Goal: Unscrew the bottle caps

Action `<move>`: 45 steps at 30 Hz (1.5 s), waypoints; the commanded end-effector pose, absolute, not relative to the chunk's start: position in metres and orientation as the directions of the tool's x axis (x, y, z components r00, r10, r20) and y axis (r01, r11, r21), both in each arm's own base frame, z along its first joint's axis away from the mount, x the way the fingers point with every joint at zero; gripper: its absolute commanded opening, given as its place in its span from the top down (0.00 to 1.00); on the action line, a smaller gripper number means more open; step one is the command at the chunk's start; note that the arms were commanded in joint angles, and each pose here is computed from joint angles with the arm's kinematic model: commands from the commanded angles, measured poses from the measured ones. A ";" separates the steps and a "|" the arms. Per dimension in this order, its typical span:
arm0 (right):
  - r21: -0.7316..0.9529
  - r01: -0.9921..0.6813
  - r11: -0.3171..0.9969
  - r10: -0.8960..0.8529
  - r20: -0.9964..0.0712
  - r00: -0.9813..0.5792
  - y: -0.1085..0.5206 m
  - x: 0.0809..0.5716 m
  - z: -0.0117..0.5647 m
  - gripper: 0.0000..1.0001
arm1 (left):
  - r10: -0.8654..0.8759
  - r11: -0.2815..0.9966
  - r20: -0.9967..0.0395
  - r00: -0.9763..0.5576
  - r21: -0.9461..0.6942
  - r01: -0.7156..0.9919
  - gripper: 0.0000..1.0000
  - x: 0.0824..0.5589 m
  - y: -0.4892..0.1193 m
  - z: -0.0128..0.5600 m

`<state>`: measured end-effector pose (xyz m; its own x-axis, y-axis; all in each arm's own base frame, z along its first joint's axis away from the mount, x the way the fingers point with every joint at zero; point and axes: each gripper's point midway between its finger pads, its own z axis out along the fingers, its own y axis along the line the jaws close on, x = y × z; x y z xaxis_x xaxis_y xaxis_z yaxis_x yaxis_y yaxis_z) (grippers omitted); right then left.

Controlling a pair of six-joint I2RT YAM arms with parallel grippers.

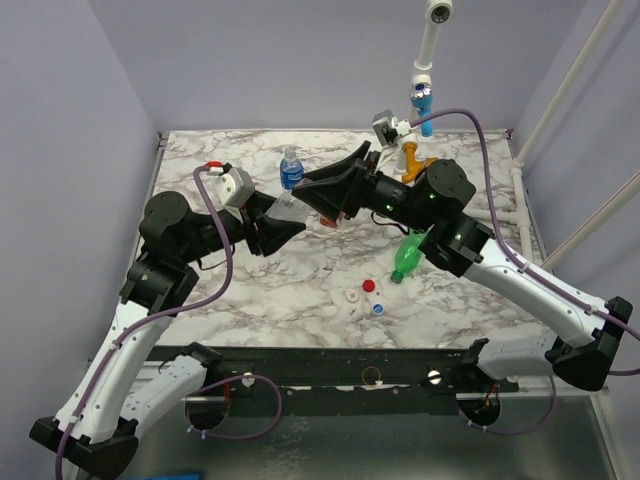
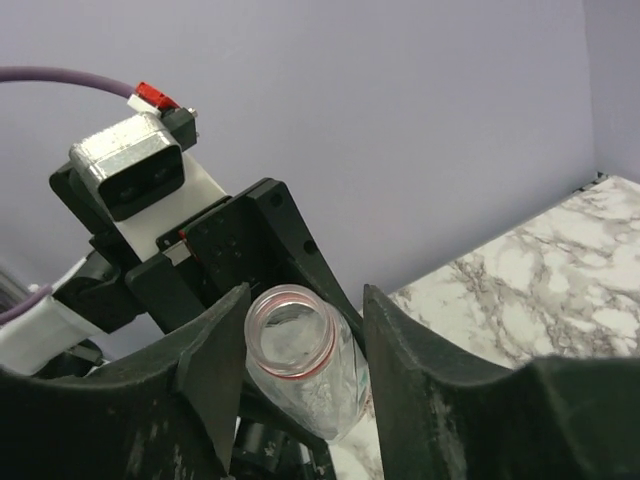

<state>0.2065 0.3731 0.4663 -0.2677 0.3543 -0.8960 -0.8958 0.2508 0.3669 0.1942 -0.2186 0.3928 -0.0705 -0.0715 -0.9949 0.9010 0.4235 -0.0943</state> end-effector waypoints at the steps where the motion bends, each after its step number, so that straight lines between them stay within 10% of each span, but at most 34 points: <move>1: 0.375 -0.908 0.190 0.355 -0.888 -0.292 0.386 0.202 0.472 0.55 | -0.098 0.415 -0.994 -0.040 -0.077 0.907 0.96 0.193 -0.219 0.407; 5: 0.385 -0.897 0.218 0.342 -0.891 -0.299 0.388 0.208 0.463 0.68 | -0.107 0.451 -0.994 -0.037 -0.082 0.889 0.88 0.200 -0.216 0.408; 9: 0.364 -0.887 0.285 0.327 -0.907 -0.267 0.385 0.218 0.459 0.79 | -0.119 0.512 -0.992 -0.039 -0.095 0.854 0.03 0.208 -0.209 0.407; 28: 0.125 -0.730 0.672 -0.012 -0.984 -0.180 0.408 0.322 0.305 0.90 | 0.008 0.872 -0.994 -0.105 -0.045 0.488 0.01 0.217 -0.118 0.385; 45: 0.045 -0.656 0.754 -0.090 -0.981 -0.170 0.431 0.379 0.192 0.91 | -0.001 0.858 -0.989 -0.145 -0.075 0.507 0.01 0.209 -0.120 0.374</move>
